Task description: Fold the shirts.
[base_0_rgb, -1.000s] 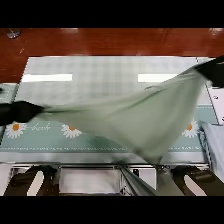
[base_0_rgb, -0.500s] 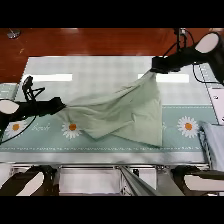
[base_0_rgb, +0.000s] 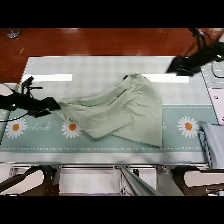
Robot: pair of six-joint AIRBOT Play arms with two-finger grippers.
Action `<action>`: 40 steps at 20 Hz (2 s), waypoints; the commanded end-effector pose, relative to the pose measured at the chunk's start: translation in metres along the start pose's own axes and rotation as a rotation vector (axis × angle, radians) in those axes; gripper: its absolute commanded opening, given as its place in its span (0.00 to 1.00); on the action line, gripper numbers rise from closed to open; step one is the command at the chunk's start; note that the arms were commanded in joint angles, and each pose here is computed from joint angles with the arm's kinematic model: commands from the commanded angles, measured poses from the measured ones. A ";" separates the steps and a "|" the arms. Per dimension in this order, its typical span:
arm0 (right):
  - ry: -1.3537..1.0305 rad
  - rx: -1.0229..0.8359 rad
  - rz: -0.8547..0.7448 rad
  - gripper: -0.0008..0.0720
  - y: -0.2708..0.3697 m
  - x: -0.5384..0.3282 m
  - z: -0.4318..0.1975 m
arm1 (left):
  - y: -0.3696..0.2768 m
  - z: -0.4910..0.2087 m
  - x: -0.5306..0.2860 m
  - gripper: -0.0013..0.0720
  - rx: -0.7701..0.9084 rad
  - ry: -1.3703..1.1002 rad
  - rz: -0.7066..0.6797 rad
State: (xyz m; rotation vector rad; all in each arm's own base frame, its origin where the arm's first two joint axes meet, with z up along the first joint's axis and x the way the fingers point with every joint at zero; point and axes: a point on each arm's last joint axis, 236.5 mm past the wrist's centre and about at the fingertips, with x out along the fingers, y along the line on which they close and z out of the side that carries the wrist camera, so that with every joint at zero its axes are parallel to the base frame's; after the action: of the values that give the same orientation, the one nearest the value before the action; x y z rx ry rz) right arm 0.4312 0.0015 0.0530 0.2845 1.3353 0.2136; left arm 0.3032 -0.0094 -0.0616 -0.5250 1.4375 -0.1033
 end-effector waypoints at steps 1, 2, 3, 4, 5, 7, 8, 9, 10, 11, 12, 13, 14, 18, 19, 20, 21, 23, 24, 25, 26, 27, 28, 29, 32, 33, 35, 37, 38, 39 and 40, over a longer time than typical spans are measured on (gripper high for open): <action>0.048 0.260 -0.117 0.85 -0.089 -0.014 -0.068 | 0.020 -0.039 0.006 0.97 -0.175 0.077 -0.118; 0.008 0.319 -0.060 0.85 -0.088 -0.006 -0.079 | 0.006 -0.042 0.015 0.97 -0.218 0.053 -0.225; -0.034 0.356 0.011 0.85 -0.080 0.004 -0.088 | -0.005 -0.039 0.022 0.97 -0.252 0.015 -0.299; -0.060 0.357 0.077 0.85 -0.067 0.014 -0.097 | -0.013 -0.034 0.028 0.97 -0.279 -0.034 -0.353; -0.073 0.345 0.125 0.85 -0.054 0.023 -0.105 | -0.017 -0.027 0.032 0.97 -0.296 -0.080 -0.382; -0.073 0.349 0.233 0.85 -0.029 0.038 -0.124 | -0.027 -0.014 0.038 0.97 -0.281 -0.152 -0.404; -0.055 0.361 0.264 0.85 -0.022 0.046 -0.135 | -0.034 -0.014 0.044 0.97 -0.256 -0.150 -0.401; -0.023 0.378 0.274 0.85 -0.019 0.054 -0.148 | -0.039 -0.017 0.052 0.97 -0.233 -0.134 -0.387; 0.014 0.399 0.282 0.85 -0.018 0.063 -0.162 | -0.044 -0.022 0.061 0.97 -0.216 -0.110 -0.377; 0.050 0.415 0.293 0.85 -0.014 0.070 -0.175 | -0.049 -0.027 0.068 0.96 -0.202 -0.082 -0.373; 0.084 0.425 0.303 0.85 -0.011 0.075 -0.187 | -0.052 -0.030 0.073 0.79 -0.191 -0.061 -0.373; 0.115 0.430 0.306 0.85 -0.010 0.079 -0.197 | -0.053 -0.030 0.075 0.29 -0.184 -0.048 -0.376; 0.149 0.429 0.305 0.85 -0.009 0.082 -0.208 | -0.055 -0.030 0.074 0.04 -0.152 -0.052 -0.382; 0.211 0.419 0.287 0.85 -0.010 0.085 -0.228 | -0.067 -0.020 0.061 0.04 -0.093 -0.061 -0.413; 0.211 0.423 0.286 0.85 -0.010 0.085 -0.227 | -0.068 -0.018 0.060 0.04 -0.088 -0.061 -0.418; 0.223 0.415 0.277 0.85 -0.009 0.087 -0.230 | -0.069 -0.017 0.059 0.04 -0.086 -0.063 -0.419; 0.253 0.396 0.251 0.85 -0.008 0.090 -0.236 | -0.069 -0.017 0.059 0.04 -0.085 -0.063 -0.419; 0.330 0.331 0.214 0.85 0.001 0.101 -0.249 | -0.069 -0.017 0.059 0.04 -0.085 -0.063 -0.419; 0.358 0.314 0.206 0.85 0.007 0.107 -0.253 | -0.069 -0.018 0.059 0.04 -0.084 -0.061 -0.420; 0.379 0.307 0.200 0.85 0.013 0.114 -0.255 | -0.070 -0.018 0.059 0.04 -0.084 -0.061 -0.421; 0.394 0.294 0.192 0.85 0.017 0.121 -0.257 | -0.070 -0.019 0.059 0.04 -0.084 -0.057 -0.423; 0.406 0.289 0.194 0.85 0.024 0.128 -0.258 | -0.070 -0.019 0.059 0.04 -0.083 -0.057 -0.423; 0.406 0.291 0.213 0.85 0.032 0.133 -0.256 | -0.070 -0.019 0.059 0.04 -0.084 -0.057 -0.423; 0.392 0.298 0.238 0.85 0.042 0.138 -0.250 | -0.070 -0.019 0.059 0.04 -0.084 -0.057 -0.423; 0.293 0.278 0.297 0.67 0.072 0.146 -0.219 | -0.070 -0.018 0.059 0.04 -0.083 -0.058 -0.423; 0.272 0.229 0.314 0.31 0.082 0.144 -0.210 | -0.071 -0.018 0.058 0.04 -0.086 -0.061 -0.427; 0.231 0.102 0.346 0.04 0.100 0.129 -0.185 | -0.079 -0.008 0.047 0.04 -0.073 -0.083 -0.454; 0.149 0.009 0.349 0.04 0.111 0.095 -0.140 | -0.106 0.021 0.004 0.04 -0.034 -0.164 -0.556; 0.078 -0.031 0.338 0.04 0.117 0.072 -0.110 | -0.124 0.044 -0.033 0.04 -0.001 -0.249 -0.617; -0.022 -0.077 0.320 0.04 0.124 0.039 -0.074 | -0.141 0.065 -0.075 0.04 0.038 -0.351 -0.670; -0.130 -0.115 0.305 0.04 0.131 0.001 -0.040 | -0.161 0.085 -0.127 0.04 0.090 -0.475 -0.725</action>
State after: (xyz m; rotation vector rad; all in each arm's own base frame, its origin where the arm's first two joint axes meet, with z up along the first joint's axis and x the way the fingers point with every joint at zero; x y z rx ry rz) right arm 0.3466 0.1364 -0.0003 0.4890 1.3368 0.5011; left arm 0.3717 -0.0880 0.0105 -0.9011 1.0003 -0.4706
